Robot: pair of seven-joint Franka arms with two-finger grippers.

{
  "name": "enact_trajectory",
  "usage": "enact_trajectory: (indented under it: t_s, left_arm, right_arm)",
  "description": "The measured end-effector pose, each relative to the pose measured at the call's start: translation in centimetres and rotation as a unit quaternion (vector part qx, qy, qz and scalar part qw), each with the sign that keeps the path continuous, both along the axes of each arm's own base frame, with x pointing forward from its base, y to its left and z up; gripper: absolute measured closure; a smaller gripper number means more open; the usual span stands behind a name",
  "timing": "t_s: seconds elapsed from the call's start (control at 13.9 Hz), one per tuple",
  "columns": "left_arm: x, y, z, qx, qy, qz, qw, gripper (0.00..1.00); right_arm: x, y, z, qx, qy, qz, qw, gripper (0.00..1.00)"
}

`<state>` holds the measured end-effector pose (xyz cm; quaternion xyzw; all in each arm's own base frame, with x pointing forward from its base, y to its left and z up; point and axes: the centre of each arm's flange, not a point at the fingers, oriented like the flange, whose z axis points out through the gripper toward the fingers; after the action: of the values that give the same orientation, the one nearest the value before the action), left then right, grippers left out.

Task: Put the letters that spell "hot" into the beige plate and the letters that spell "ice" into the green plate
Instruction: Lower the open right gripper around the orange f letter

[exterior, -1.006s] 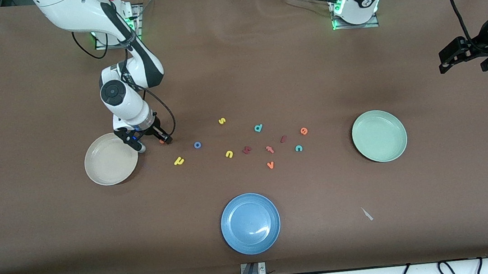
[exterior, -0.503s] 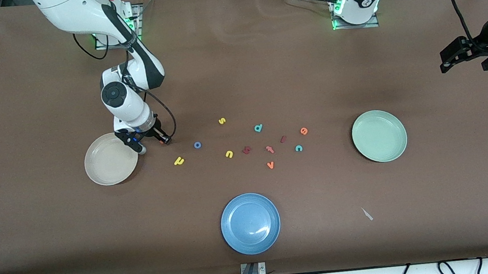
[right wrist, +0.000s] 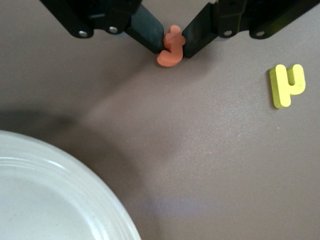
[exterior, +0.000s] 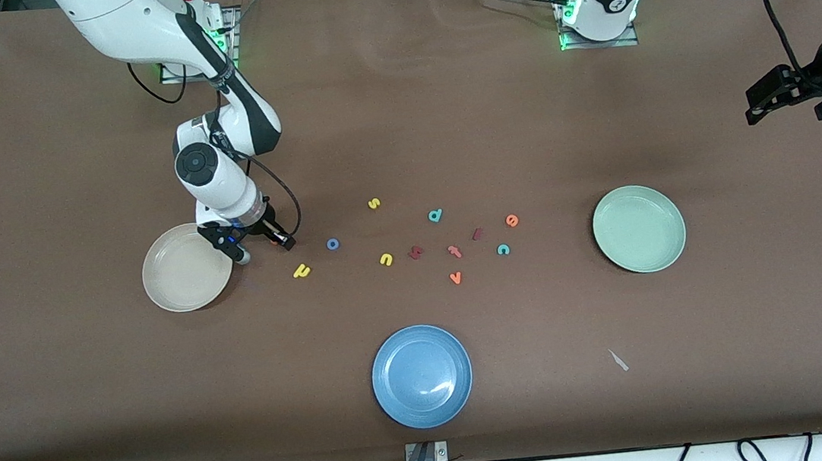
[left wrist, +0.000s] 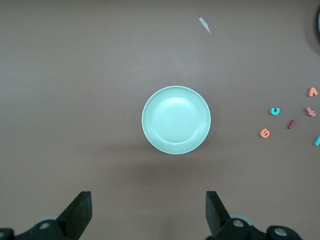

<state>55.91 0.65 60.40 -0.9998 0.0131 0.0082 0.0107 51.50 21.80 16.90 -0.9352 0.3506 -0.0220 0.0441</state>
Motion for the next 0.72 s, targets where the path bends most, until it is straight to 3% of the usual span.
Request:
enact_trajectory:
  t_s: [0.5,0.72]
  left_arm:
    - [0.0,0.1,0.0,0.000,0.000,0.000,1.000,0.00]
    - [0.0,0.1,0.0,0.000,0.000,0.000,1.000,0.00]
  right_arm:
    - [0.8,0.4,0.1,-0.002,0.010,-0.001,1.000,0.74]
    - [1.2,0.8,0.5,-0.001,0.012,0.000,1.000,0.86]
